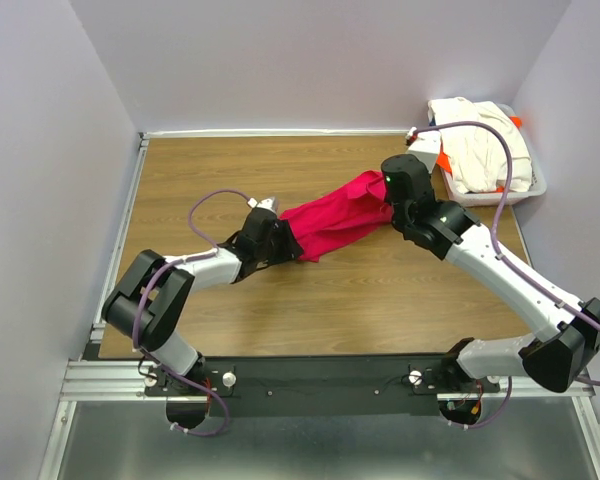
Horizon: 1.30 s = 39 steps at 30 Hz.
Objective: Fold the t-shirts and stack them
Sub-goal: Flatten the tshirt out
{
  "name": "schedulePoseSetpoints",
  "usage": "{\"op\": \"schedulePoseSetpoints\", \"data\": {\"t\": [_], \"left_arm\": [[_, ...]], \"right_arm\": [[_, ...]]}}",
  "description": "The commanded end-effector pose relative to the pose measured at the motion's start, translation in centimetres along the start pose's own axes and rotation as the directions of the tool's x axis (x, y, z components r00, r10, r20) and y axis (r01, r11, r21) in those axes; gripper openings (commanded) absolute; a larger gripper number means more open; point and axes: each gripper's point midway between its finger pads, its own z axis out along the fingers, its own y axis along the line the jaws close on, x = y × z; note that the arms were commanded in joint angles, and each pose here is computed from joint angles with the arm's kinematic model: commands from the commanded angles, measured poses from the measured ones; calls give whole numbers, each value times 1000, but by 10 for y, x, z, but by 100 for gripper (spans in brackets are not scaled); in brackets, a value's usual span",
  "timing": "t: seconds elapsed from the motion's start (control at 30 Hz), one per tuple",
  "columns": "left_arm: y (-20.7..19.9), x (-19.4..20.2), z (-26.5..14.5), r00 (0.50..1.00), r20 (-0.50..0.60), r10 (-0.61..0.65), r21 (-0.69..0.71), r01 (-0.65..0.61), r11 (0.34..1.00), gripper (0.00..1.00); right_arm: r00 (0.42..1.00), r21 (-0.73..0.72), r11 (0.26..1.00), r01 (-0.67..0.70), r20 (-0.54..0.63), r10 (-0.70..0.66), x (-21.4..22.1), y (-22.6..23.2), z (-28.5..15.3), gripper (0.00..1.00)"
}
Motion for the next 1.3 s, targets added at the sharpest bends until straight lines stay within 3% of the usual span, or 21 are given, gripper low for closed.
{"op": "schedulePoseSetpoints", "data": {"t": [0.0,0.13,0.5,0.8,0.93,1.27], "left_arm": [[13,4,0,1000,5,-22,-91,23,996,54],[21,-2,-8,999,45,-21,-137,27,990,61],[15,-13,5,998,56,-27,-151,35,988,62],[-3,-11,19,999,39,-25,-116,29,993,47],[6,0,14,998,39,-45,-150,50,987,46],[16,-13,-13,989,145,-43,-189,70,980,60]], "right_arm": [[998,21,999,-38,49,37,-26,-9,-8,0],[998,17,999,-40,56,39,-30,-10,-10,0],[997,1,999,-46,61,46,-34,-12,-13,0],[996,-10,998,-56,67,57,-38,-13,-16,0],[996,-19,998,-63,63,64,-36,-14,-17,0],[997,-34,998,-60,42,61,-20,-19,-21,0]]}}
